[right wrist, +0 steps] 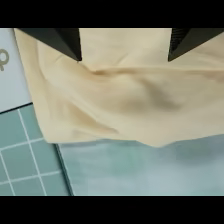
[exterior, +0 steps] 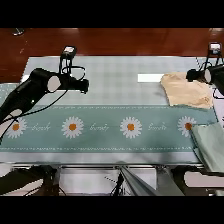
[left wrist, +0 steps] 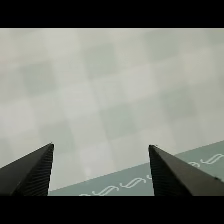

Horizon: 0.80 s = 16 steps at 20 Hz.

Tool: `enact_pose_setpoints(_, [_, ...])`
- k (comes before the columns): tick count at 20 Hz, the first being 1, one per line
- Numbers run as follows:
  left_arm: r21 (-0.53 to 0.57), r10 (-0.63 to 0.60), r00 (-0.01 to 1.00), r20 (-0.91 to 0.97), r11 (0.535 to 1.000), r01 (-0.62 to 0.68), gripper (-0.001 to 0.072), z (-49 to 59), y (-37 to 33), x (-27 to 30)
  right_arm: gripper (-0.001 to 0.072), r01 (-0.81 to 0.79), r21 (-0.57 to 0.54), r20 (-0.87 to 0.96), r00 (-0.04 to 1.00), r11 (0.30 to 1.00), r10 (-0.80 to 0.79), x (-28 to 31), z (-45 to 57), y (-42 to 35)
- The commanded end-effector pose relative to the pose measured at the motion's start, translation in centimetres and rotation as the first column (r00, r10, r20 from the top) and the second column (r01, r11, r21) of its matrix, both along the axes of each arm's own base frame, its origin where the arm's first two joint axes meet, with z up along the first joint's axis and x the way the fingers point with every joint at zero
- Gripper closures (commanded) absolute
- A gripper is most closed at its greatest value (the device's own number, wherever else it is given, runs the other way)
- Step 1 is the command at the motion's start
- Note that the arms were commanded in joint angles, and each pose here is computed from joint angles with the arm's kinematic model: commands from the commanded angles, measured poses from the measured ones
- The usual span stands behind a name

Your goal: Fold the shirts.

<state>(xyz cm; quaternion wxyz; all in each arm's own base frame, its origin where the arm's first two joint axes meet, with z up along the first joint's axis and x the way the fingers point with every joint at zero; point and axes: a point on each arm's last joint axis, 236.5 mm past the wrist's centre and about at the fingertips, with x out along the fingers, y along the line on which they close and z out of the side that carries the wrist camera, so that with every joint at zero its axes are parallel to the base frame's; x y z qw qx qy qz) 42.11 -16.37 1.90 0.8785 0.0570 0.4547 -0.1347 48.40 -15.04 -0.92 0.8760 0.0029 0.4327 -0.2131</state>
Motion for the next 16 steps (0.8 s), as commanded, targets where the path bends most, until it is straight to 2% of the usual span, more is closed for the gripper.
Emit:
enact_pose_setpoints(1, [0.01,0.03,1.0,0.006,1.0,-0.03,0.0004,0.0,1.1,0.4,0.0094,0.105,0.118,-0.093,0.991,0.987,-0.095,-1.2,-4.7,-4.0])
enact_pose_setpoints(5, [0.007,0.108,0.991,-0.082,0.994,-0.108,0.0004,-1.0,2.3,-0.8,0.0104,0.121,0.24,-0.273,0.961,0.963,-0.053,-3.7,-9.3,-2.1])
enact_pose_setpoints(6, [0.017,0.111,0.988,-0.102,0.994,-0.11,0.0004,-1.3,2.5,-1.3,0.0228,0.107,0.273,-0.295,0.955,0.956,-0.023,-4.0,-9.7,-1.0])
enact_pose_setpoints(7, [0.025,0.112,0.987,-0.116,0.994,-0.11,0.0004,-1.5,2.6,-1.6,0.0524,0.088,0.325,-0.283,0.959,0.942,0.009,-3.7,-9.4,0.3])
enact_pose_setpoints(8, [0.036,0.11,0.985,-0.13,0.994,-0.106,0.0004,-1.7,2.8,-1.9,0.0689,0.058,0.385,-0.245,0.969,0.921,0.042,-2.7,-8.1,1.7])
enact_pose_setpoints(11, [0.108,0.132,0.956,-0.26,0.988,-0.107,0.0004,-2.7,4.3,-5.2,0.0688,-0.093,0.484,-0.03,0.992,0.87,0.122,1.6,1.6,4.9])
enact_pose_setpoints(13, [0.177,0.118,0.925,-0.361,0.983,-0.056,0.0004,-2.9,5.9,-8.2,0.0689,-0.196,0.452,0.187,0.975,0.87,0.123,3.6,11.7,5.6])
enact_pose_setpoints(15, [0.149,0.109,0.923,-0.368,0.987,-0.058,0.0004,-1.9,6.0,-10.3,0.0689,-0.291,0.388,0.375,0.916,0.874,0.139,3.3,21.4,6.7])
enact_pose_setpoints(16, [0.075,0.092,0.933,-0.349,0.995,-0.07,0.0004,-1.0,5.0,-11.3,0.0689,-0.346,0.344,0.465,0.87,0.873,0.162,2.3,26.2,7.6])
